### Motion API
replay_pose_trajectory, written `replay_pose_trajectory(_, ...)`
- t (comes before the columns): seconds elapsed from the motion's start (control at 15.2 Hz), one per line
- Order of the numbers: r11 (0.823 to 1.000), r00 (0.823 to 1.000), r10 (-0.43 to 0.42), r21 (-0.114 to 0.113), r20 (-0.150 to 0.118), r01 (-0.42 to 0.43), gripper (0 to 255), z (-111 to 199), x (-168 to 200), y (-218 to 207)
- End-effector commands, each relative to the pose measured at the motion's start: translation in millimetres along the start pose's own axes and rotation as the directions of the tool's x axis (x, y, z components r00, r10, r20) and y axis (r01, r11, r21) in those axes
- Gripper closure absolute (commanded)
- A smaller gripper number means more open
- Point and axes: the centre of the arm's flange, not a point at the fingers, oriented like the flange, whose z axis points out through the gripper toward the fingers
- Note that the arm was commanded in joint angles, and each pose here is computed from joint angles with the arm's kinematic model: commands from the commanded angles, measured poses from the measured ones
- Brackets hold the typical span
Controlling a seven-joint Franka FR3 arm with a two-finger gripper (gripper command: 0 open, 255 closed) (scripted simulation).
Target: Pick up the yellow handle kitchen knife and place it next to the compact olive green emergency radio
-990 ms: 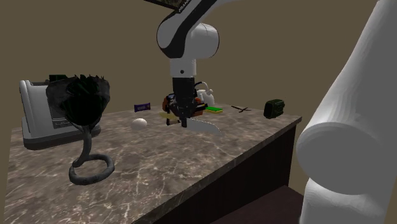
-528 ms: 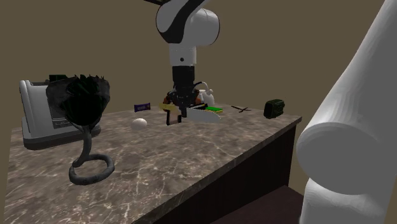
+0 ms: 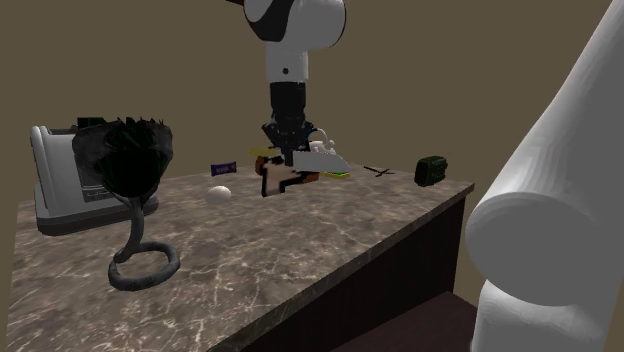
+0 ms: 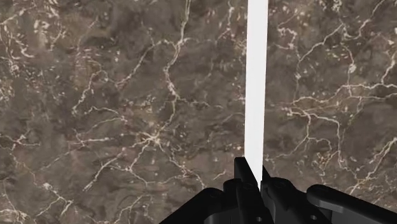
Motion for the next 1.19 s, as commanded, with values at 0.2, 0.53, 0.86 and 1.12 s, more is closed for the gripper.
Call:
replay_pose_trajectory(0.2, 1.000, 1.000, 0.000, 0.000, 0.001, 0.000, 255, -27, -1, 0)
replay_pose_trajectory(0.53, 1.000, 1.000, 0.000, 0.000, 0.001, 0.000, 255, -53, -1, 0)
replay_pose_trajectory(0.86, 1.000, 1.000, 0.000, 0.000, 0.001, 0.000, 255, -79, -2, 0)
replay_pose_trajectory(1.12, 1.000, 1.000, 0.000, 0.000, 0.001, 0.000, 255, -100, -2, 0)
